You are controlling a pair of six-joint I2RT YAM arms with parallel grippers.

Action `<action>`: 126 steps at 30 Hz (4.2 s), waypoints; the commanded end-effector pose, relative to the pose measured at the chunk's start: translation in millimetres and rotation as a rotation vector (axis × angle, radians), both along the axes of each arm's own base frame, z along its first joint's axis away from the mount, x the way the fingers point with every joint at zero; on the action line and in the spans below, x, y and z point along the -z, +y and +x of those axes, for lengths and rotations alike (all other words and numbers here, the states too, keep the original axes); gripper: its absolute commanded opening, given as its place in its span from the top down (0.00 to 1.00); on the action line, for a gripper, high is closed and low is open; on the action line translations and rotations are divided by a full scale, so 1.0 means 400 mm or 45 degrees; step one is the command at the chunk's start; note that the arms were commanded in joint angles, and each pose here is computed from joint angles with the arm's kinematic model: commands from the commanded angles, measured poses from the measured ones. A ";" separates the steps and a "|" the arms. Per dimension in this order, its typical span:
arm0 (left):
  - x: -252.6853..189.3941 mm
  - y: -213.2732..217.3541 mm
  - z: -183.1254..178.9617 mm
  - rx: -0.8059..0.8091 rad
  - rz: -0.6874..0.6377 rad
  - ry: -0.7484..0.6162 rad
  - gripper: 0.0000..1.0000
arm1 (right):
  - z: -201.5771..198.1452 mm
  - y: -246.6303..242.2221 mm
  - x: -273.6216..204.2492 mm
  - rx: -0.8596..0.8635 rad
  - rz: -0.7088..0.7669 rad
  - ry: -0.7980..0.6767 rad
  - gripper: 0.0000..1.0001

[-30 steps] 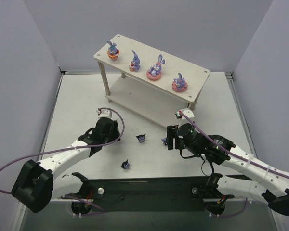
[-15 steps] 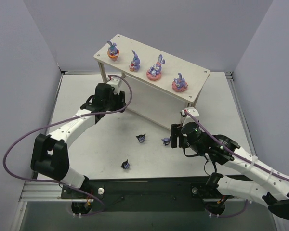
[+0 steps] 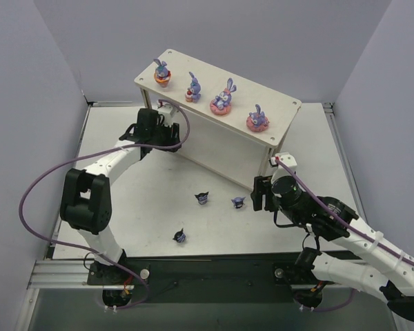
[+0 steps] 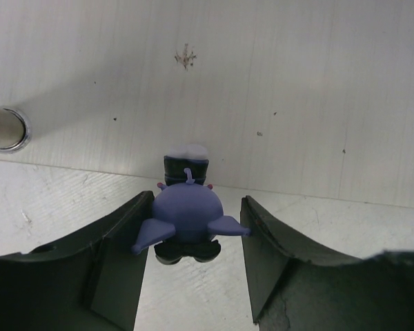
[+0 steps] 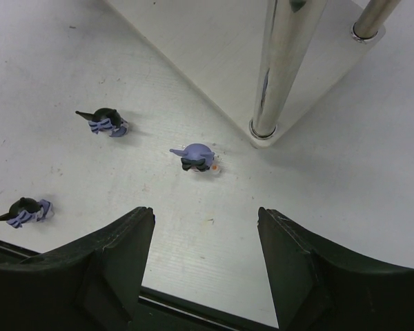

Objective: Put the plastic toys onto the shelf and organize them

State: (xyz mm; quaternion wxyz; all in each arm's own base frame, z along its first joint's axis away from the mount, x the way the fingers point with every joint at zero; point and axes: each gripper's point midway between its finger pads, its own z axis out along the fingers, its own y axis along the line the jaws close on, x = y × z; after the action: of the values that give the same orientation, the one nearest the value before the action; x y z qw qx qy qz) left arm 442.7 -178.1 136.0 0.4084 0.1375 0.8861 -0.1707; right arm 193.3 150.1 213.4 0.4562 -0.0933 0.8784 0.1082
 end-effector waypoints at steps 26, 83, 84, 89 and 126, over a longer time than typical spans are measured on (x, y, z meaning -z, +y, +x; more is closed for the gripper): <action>0.070 0.030 0.127 0.213 0.188 0.028 0.90 | 0.021 -0.014 -0.014 0.044 -0.065 0.004 0.37; -0.103 0.089 0.036 -0.098 0.066 -0.191 0.03 | 0.012 -0.012 -0.001 0.037 -0.042 0.031 0.37; -0.092 0.096 0.017 -0.131 0.043 -0.170 0.03 | 0.011 -0.013 -0.001 0.035 -0.040 0.030 0.37; -0.138 0.140 -0.103 -0.328 -0.056 -0.149 0.03 | 0.010 -0.009 -0.001 0.025 -0.034 0.037 0.37; 0.170 -0.117 -0.822 -1.212 -0.160 0.709 0.10 | -0.055 -0.011 0.065 -0.050 0.053 0.157 0.37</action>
State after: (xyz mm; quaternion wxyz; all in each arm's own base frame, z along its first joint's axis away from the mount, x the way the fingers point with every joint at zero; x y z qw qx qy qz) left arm 108.3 -219.1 76.7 0.1926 -0.3047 0.9321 -0.0345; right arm 173.2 151.5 190.2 0.3999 -0.0878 0.9002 0.1483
